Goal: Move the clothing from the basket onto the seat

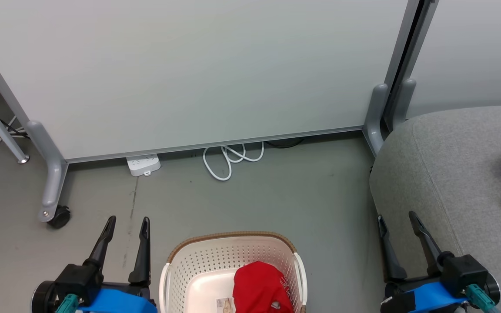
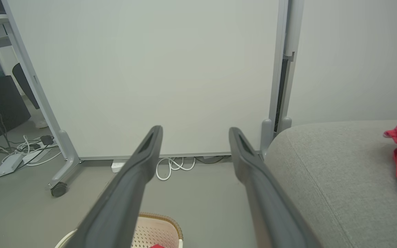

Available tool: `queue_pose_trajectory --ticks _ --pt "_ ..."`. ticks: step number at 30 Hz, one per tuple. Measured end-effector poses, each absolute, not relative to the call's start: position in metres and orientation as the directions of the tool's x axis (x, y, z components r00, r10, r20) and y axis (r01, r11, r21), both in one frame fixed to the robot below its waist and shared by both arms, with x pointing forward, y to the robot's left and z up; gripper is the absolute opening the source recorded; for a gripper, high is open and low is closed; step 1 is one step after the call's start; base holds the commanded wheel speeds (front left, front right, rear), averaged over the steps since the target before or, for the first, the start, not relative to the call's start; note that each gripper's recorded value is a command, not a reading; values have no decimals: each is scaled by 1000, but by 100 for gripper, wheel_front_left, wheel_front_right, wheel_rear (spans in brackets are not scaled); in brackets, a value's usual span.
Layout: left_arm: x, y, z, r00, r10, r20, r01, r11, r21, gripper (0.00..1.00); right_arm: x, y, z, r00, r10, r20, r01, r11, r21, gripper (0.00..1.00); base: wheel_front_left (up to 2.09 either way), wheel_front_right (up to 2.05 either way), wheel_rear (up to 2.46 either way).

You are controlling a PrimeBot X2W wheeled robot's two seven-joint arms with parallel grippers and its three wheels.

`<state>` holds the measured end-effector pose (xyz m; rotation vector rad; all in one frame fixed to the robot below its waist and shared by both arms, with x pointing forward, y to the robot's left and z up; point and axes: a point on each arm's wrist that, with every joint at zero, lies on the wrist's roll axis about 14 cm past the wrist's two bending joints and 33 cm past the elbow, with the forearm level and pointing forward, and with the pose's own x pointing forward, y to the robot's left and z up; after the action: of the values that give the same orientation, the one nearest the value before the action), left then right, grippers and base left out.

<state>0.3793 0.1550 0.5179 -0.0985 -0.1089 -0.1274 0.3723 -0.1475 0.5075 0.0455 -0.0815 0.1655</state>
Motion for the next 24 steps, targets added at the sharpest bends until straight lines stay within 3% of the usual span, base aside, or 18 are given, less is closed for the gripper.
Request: queue_pose_trajectory --ticks 13,24 --pt "420 104 513 957 -278 86 285 956 -68 100 391 -158 511 987 131 97 -135 990 30 100 0 0 0" --pt "455 48 446 886 -451 -109 440 891 -112 100 430 -175 507 991 90 98 -92 996 10 100 0 0 0"
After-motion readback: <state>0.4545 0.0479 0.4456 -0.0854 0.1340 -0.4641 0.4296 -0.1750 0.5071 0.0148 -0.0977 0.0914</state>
